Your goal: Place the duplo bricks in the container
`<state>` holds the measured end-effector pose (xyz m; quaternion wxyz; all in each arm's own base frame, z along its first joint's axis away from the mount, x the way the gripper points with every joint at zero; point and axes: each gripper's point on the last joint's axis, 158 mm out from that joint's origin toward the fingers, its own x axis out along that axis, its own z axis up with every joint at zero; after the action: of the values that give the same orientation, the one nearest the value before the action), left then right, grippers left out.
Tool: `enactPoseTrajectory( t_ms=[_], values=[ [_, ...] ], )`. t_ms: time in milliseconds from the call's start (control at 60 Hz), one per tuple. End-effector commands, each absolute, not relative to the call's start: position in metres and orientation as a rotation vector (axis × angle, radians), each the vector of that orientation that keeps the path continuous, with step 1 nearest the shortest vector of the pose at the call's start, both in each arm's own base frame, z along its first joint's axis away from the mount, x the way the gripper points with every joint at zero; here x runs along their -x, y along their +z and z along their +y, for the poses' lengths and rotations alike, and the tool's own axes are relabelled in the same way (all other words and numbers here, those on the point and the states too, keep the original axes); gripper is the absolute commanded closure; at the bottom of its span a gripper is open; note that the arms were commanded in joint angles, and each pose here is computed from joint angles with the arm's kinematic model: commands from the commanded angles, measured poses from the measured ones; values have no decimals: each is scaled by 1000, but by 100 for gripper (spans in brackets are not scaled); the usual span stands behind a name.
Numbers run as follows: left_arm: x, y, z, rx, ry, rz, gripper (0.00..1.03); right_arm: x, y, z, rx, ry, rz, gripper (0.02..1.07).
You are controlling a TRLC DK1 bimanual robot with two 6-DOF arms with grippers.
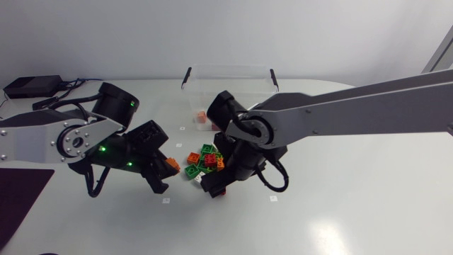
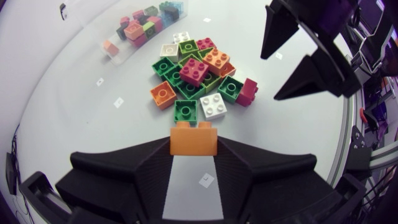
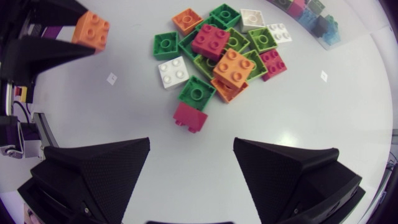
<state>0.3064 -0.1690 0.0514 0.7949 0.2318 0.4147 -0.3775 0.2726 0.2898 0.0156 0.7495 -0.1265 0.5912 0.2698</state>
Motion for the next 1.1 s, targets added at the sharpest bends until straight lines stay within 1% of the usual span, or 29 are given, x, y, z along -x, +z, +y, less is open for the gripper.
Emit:
enactPoseTrajectory(
  t_ms=[0, 200, 383, 450, 533, 633, 683, 733, 817, 967, 1083],
  values=[
    [-321, 78, -166, -491, -801, 821, 72, -272, 9, 298, 276, 570, 1316, 12],
    [-348, 109, -155, -445, -760, 746, 72, -278, 1, 305, 273, 549, 1352, 12],
    [-368, 142, -157, -412, -752, 671, 72, -282, -9, 305, 278, 514, 1393, 12],
    [-375, 151, -158, -406, -747, 651, 72, -284, -14, 300, 276, 494, 1412, 15],
    [-383, 164, -161, -400, -743, 622, 72, -286, -20, 297, 273, 474, 1431, 15],
    [-392, 177, -164, -383, -735, 591, 72, -289, -24, 295, 274, 460, 1430, 22],
    [-399, 183, -165, -373, -736, 577, 72, -291, -24, 296, 270, 459, 1425, 31],
    [-403, 185, -167, -363, -736, 573, 72, -294, -23, 296, 264, 457, 1416, 35],
    [-412, 192, -169, -356, -729, 553, 72, -298, -23, 298, 257, 458, 1405, 45],
    [-424, 203, -172, -352, -724, 528, 72, -300, -24, 302, 259, 462, 1402, 47],
    [-428, 205, -173, -351, -724, 525, 72, -302, -29, 304, 261, 460, 1410, 47]
  ],
)
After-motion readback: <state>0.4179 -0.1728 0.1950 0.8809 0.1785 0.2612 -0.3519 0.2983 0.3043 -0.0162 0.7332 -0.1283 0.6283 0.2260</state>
